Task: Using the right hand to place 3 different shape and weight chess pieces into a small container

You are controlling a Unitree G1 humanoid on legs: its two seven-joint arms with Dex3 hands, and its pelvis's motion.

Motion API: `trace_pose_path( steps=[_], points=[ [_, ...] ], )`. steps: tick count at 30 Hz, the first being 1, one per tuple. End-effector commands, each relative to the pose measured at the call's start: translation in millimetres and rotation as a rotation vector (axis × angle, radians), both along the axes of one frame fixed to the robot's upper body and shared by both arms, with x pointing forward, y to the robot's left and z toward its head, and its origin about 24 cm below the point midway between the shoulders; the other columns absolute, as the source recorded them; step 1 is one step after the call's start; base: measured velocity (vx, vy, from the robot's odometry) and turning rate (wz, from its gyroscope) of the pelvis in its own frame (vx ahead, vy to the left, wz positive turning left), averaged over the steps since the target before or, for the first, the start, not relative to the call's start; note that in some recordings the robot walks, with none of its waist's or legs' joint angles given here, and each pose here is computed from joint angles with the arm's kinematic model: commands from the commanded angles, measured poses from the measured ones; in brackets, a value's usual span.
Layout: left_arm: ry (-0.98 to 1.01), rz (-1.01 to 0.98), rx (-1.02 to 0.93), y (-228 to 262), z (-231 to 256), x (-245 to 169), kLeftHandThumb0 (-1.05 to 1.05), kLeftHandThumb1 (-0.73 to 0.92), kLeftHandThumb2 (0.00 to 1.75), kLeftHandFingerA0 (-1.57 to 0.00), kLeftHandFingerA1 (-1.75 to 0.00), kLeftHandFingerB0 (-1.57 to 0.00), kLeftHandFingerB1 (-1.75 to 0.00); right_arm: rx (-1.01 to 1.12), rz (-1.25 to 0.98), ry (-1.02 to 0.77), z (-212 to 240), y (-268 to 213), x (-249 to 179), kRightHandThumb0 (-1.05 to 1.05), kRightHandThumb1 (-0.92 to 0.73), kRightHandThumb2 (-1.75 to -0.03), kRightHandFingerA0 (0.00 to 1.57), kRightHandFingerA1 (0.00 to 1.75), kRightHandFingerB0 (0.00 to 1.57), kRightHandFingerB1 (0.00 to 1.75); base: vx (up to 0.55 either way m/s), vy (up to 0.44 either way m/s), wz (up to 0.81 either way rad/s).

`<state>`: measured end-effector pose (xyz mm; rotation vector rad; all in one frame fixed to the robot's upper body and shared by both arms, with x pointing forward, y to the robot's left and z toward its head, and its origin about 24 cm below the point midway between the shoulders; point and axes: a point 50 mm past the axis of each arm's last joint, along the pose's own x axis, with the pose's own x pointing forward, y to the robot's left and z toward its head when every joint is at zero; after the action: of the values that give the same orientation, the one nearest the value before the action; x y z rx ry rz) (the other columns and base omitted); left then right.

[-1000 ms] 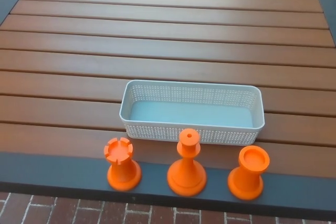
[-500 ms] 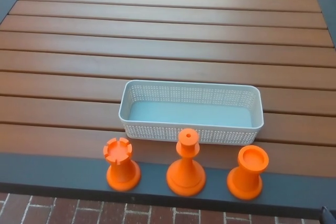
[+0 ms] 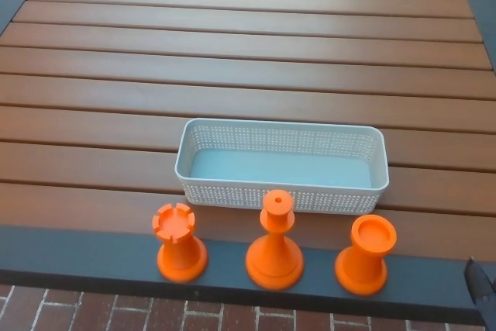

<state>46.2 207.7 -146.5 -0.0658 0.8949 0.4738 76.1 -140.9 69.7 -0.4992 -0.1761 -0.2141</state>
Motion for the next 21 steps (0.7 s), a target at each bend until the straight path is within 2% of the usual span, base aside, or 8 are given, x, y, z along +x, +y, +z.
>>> trace_pose_path(
  steps=[1, 2, 3, 6, 10, 15, 16, 21],
  points=[
    [-0.139, 0.013, 0.074, 4.6, 10.9, 3.1, -0.08, 0.51, 1.12, -1.07, -1.27, -0.98, -1.0, -0.159, -0.094, 0.045, -4.7, -10.8, 17.1, -0.73, -0.62, -0.6, 0.01, 0.32, 0.0, 0.24, 0.0, 0.0, 0.0],
    [-0.139, 0.013, 0.076, 4.6, 11.1, 2.7, -0.08, 0.51, 1.12, -1.07, -1.27, -0.98, -1.0, -0.169, -0.102, 0.05, -5.4, -12.1, 18.4, -0.73, -0.62, -0.6, 0.01, 0.32, 0.0, 0.24, 0.0, 0.0, 0.0],
    [-0.138, 0.013, 0.078, 5.7, 10.8, 1.8, -0.09, 0.52, 1.07, -1.11, -1.23, -0.97, -0.98, -0.18, -0.113, 0.064, -6.5, -14.1, 21.0, -0.73, -0.49, -0.88, 0.05, 0.16, 0.05, 0.18, 0.0, 0.0, 0.0],
    [-0.135, 0.01, 0.083, 7.5, 10.3, 0.4, -0.05, 0.53, 1.08, -1.09, -1.25, -0.97, -0.98, -0.198, -0.129, 0.082, -7.4, -16.5, 25.2, -0.74, -0.49, -0.86, 0.04, 0.16, 0.08, 0.19, 0.0, 0.0, 0.0],
    [-0.126, 0.008, 0.074, 7.9, 8.1, 0.5, -0.11, 0.54, 1.04, -1.08, -1.22, -0.97, -0.98, -0.223, -0.163, 0.095, -9.8, -18.1, 31.7, -0.74, -0.48, -0.87, 0.04, 0.17, 0.07, 0.2, 0.0, 0.0, 0.0],
    [-0.119, 0.011, 0.062, 4.0, 7.9, 1.1, -0.1, 0.54, 1.07, -1.12, -1.23, -0.98, -1.0, -0.208, -0.211, 0.139, -14.7, -14.0, 39.3, -0.75, -0.48, -0.86, 0.05, 0.12, 0.08, 0.17, 0.0, 0.0, 0.0],
    [-0.119, 0.018, 0.052, 3.2, 7.3, 0.9, -0.09, 0.54, 1.06, -1.14, -1.25, -0.98, -1.0, -0.202, -0.22, 0.149, -15.3, -13.6, 41.3, -0.79, -0.5, -0.87, 0.0, 0.08, 0.06, 0.13, 0.0, 0.0, 0.0],
    [-0.124, 0.015, 0.042, 1.4, 6.9, 0.4, -0.08, 0.54, 1.08, -1.11, -1.26, -0.97, -1.0, -0.185, -0.262, 0.176, -17.1, -12.5, 49.5, -0.84, -0.52, -0.87, 0.0, 0.04, 0.08, 0.1, 0.0, 0.0, 0.0]
  ],
)
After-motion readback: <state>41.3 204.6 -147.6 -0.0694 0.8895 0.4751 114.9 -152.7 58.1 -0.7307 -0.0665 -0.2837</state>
